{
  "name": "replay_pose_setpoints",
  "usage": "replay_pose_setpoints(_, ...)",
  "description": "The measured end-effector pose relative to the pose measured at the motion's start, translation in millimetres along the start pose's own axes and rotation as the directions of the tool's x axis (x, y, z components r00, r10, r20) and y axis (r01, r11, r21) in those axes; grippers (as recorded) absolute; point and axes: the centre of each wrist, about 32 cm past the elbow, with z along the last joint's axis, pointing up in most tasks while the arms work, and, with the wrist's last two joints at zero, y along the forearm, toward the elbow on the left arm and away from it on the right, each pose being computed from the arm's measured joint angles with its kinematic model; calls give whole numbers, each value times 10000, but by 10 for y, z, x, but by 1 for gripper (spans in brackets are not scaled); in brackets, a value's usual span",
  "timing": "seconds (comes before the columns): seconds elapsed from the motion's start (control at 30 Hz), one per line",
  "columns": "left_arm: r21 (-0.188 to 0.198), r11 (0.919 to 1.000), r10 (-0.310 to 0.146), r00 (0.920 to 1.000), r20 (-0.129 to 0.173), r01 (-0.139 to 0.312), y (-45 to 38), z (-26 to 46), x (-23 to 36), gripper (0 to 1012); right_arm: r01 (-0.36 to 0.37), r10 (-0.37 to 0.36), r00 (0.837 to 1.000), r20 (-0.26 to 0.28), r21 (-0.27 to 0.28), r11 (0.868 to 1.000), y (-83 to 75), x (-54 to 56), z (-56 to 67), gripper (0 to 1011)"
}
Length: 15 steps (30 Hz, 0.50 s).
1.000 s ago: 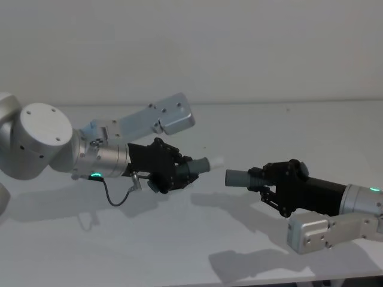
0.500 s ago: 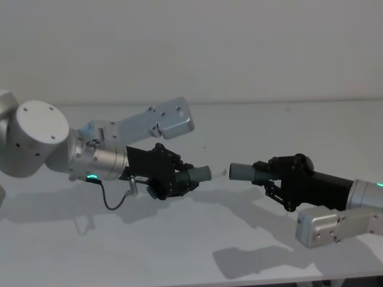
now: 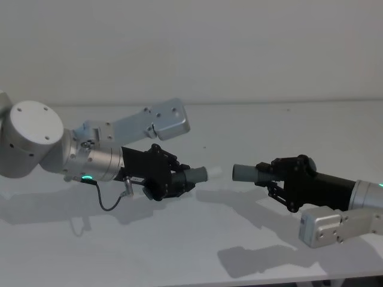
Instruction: Use both hands to pick up one end of the pipe from the table, align the ends, and insert them.
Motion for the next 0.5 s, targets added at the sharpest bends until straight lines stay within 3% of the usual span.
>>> replay_pose_setpoints(0.5, -282, 9995, -131, 9999, -97, 128, -4, 1, 39, 334, -143, 143, 9999, -41, 40, 9999, 31, -18, -32, 252)
